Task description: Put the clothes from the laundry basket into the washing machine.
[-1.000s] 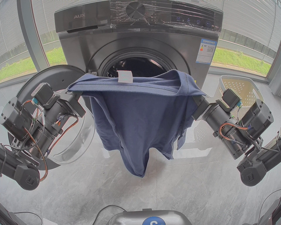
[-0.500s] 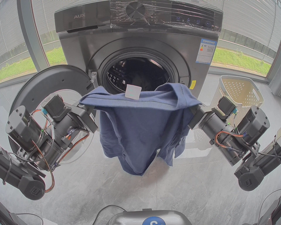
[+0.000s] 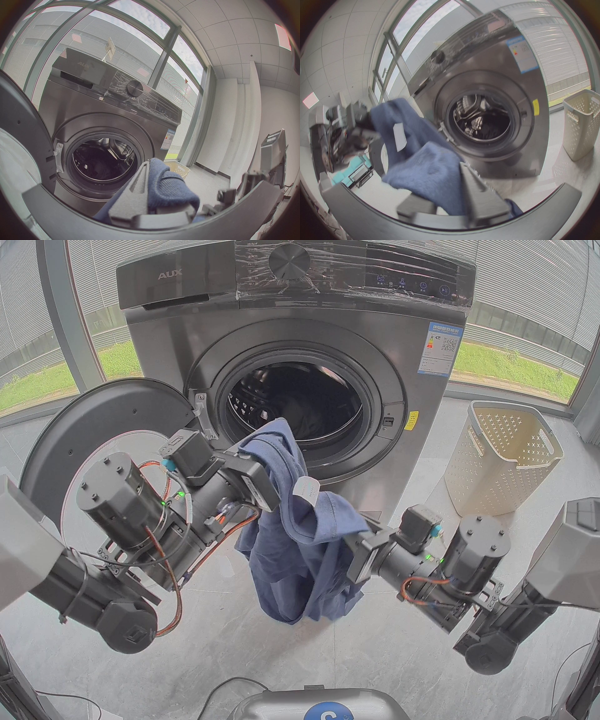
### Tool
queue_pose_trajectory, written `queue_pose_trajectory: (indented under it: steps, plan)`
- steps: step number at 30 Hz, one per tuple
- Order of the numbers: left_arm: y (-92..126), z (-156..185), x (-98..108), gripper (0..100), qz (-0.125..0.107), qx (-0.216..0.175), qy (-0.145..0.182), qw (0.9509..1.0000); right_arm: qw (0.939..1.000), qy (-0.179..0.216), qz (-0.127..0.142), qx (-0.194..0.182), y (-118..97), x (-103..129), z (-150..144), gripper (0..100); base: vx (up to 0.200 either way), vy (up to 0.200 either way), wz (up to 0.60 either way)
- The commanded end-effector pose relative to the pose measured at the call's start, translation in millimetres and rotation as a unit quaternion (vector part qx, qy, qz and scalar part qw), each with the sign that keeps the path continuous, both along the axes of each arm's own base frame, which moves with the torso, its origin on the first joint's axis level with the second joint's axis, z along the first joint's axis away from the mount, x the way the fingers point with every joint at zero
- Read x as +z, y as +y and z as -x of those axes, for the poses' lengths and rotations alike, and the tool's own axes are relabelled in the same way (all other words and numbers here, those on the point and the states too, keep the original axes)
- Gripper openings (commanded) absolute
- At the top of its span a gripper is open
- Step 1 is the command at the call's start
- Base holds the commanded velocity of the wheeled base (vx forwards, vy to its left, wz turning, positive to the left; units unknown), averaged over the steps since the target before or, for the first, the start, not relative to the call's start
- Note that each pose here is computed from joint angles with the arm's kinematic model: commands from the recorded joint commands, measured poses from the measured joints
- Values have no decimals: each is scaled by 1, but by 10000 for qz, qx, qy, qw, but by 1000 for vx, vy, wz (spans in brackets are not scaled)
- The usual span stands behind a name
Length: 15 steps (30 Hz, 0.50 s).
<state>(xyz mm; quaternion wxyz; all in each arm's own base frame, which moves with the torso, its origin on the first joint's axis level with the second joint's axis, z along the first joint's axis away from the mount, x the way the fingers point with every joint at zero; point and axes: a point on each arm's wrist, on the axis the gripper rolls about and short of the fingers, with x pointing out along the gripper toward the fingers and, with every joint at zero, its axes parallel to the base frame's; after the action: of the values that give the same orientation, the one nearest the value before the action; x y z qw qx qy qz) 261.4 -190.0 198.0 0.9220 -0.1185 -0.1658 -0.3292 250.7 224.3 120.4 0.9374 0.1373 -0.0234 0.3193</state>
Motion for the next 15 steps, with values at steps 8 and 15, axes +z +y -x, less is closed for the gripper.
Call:
queue_pose_trajectory:
  steps: [8, 15]
  plan:
    - [-7, -8, 0, 0, 93, 53, -37, 9999, 9889, 1033, 1016, 327, 10, -81, 20, 100, 0, 0, 0]
    - [-5, -2, 4, 0, 118, 15, -75, 9999, 9885, 1044, 1065, 252, 9, -86, 14, 100, 0, 0, 0]
